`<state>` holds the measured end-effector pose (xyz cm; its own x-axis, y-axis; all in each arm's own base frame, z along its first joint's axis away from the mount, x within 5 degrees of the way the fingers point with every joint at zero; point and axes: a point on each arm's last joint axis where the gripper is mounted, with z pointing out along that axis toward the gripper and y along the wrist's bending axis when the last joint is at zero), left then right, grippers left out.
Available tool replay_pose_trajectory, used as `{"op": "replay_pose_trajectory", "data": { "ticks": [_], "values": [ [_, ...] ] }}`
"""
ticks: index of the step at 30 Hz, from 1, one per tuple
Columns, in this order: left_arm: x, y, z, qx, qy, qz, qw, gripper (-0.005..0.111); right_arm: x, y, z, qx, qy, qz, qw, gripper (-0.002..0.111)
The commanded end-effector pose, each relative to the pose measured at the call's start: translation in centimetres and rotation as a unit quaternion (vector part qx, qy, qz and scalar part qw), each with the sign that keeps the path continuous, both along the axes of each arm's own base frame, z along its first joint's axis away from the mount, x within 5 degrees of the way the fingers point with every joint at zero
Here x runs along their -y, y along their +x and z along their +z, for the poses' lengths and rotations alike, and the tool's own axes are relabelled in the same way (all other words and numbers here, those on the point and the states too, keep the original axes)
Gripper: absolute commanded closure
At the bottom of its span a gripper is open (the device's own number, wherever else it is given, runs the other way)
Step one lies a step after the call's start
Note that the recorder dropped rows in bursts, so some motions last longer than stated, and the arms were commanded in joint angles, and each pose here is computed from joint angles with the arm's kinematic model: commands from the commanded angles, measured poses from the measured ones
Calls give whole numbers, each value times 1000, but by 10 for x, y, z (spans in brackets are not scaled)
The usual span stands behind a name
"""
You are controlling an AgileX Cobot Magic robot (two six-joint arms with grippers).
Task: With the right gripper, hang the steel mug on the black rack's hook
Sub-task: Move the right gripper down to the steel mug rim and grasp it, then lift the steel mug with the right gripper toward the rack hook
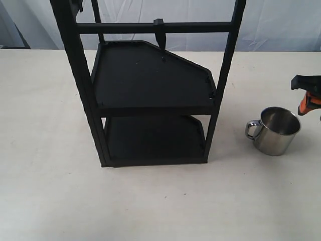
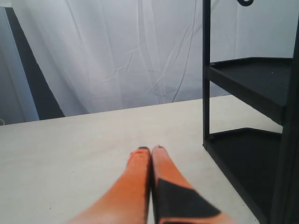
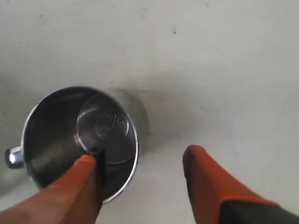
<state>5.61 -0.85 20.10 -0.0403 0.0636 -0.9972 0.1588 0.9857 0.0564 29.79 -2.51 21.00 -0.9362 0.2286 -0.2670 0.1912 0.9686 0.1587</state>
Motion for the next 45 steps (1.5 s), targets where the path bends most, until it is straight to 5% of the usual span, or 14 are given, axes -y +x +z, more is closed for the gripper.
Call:
{"op": "replay_pose_trajectory", "data": {
  "ticks": [1, 10, 16, 23, 30, 39, 45],
  "values": [
    [0, 0, 1, 5, -2, -2, 1000, 105, 4, 16, -25, -9, -1, -7, 1000, 57],
    [0, 0, 1, 5, -2, -2, 1000, 105, 6, 33, -50, 20, 3, -32, 999, 60],
    [0, 0, 1, 5, -2, -2, 1000, 105, 5, 33, -52, 13, 15, -41, 999, 109],
    [0, 0, 1, 5, -2, -2, 1000, 105, -3, 9, -47, -77, 43, -22, 996, 109],
    [0, 0, 1, 5, -2, -2, 1000, 105, -13, -51, 4, -32, 54, -22, 998, 109],
    [0, 0, 1, 5, -2, -2, 1000, 105, -73, -141, 68, 50, 242, 40, 968, 109],
    [0, 0, 1, 5, -2, -2, 1000, 105, -112, -159, 71, 26, 403, 47, 914, 109]
  ]
}}
